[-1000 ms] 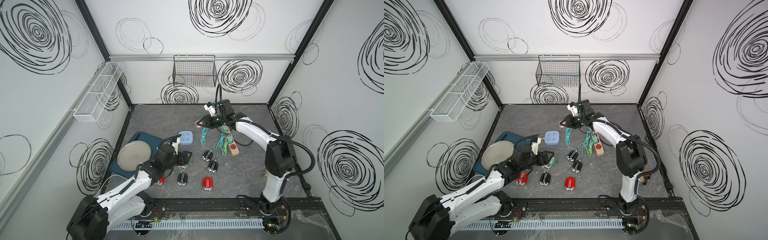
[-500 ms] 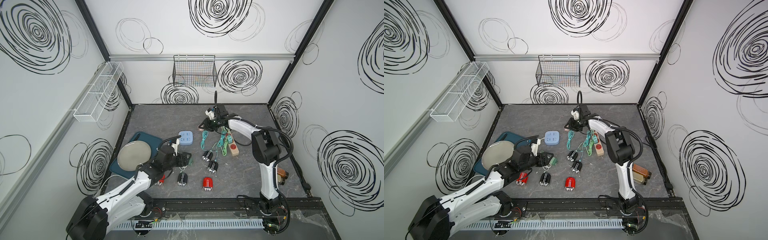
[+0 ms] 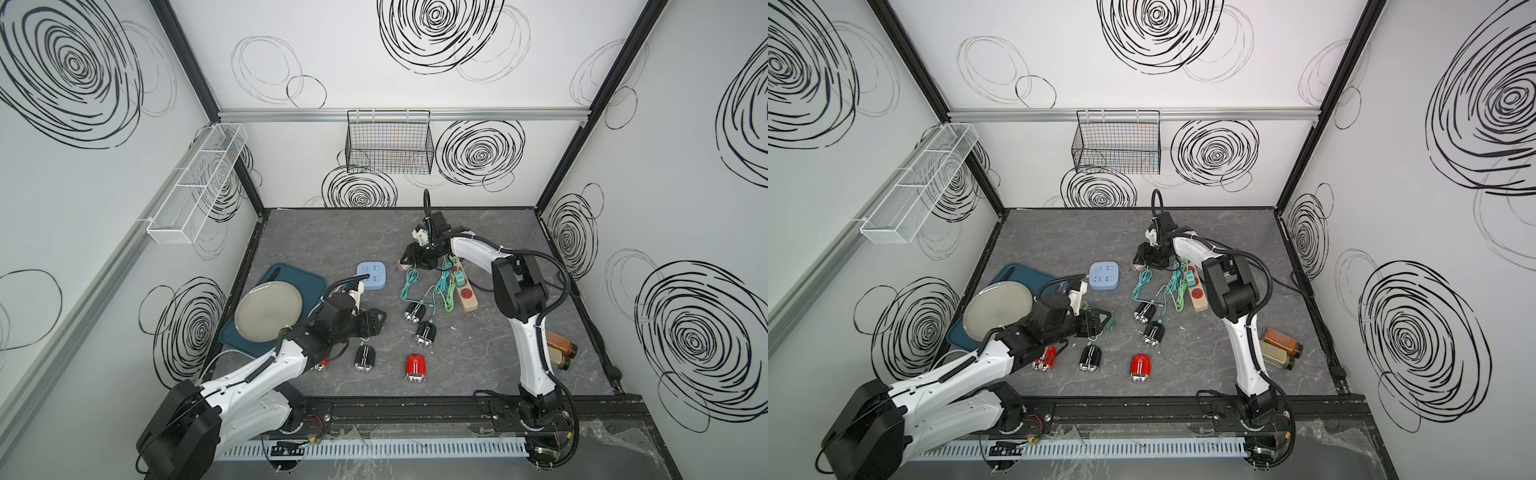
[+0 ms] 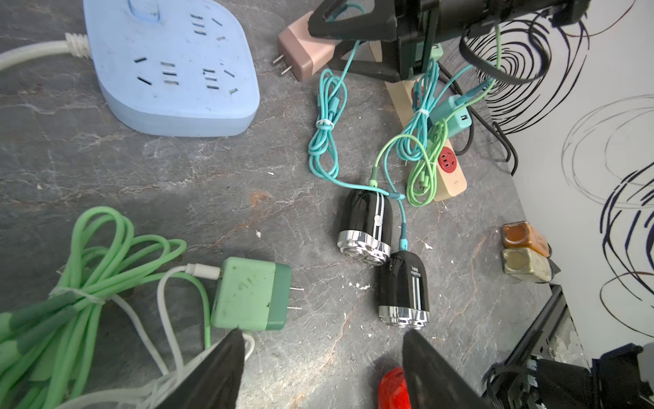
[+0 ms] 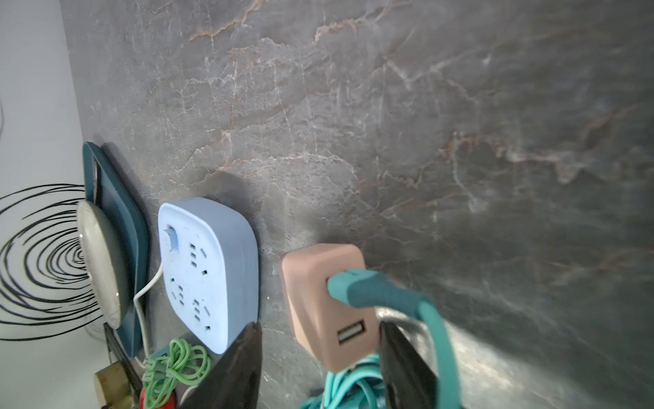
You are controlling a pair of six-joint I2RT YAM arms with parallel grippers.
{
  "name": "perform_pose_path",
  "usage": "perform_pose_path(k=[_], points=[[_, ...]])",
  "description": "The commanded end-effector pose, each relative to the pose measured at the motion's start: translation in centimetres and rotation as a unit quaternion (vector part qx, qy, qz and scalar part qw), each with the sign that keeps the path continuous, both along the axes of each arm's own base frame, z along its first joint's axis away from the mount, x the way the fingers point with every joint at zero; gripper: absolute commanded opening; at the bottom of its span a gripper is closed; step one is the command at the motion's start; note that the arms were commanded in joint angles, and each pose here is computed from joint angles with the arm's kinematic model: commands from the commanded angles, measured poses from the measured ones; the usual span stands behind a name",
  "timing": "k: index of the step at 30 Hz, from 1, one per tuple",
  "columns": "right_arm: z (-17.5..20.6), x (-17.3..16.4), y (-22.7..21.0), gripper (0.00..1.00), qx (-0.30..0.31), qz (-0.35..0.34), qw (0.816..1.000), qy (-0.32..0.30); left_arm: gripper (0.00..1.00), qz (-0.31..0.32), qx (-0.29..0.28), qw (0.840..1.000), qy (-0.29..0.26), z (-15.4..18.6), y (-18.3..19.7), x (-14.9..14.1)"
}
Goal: Unplug the electric shaver
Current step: Place the plug at the center of the board.
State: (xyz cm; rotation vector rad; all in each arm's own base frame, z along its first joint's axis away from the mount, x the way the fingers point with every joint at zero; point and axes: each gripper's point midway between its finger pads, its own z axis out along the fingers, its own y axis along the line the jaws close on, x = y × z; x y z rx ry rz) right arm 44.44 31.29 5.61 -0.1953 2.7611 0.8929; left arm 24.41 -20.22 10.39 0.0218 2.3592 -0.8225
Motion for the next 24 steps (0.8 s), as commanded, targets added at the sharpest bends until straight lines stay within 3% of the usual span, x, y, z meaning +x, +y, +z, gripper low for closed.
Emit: perform_pose_path(k=[1, 5, 14, 19, 24], points=[[5.2, -0.2, -0.8, 0.61, -0.018, 0.001, 0.998, -0.057, 0.74, 0.004, -0.014, 1.000, -0.019, 1.0, -0.7, 0.6], [8.3, -2.2, -2.6, 0.62, -0.039, 0.007, 0.995, -0.094, 0.74, -0.001, -0.013, 1.000, -0.019, 1.1, -1.1, 0.6], [10.2, -10.3, -9.4, 0.40, -0.097, -0.002, 0.986, -0.136, 0.75, -0.031, -0.009, 0.999, -0.036, 1.9, -2.4, 0.2], [9.1, -15.5, -9.9, 0.37, -0.050, 0.016, 0.992, -0.113, 0.75, -0.088, 0.007, 0.995, -0.039, 2.0, -4.9, -0.8], [7.4, -19.4, -11.6, 0.32, -0.023, -0.012, 0.995, -0.099, 0.72, -0.120, 0.041, 0.991, -0.040, 1.9, -8.1, -1.2]])
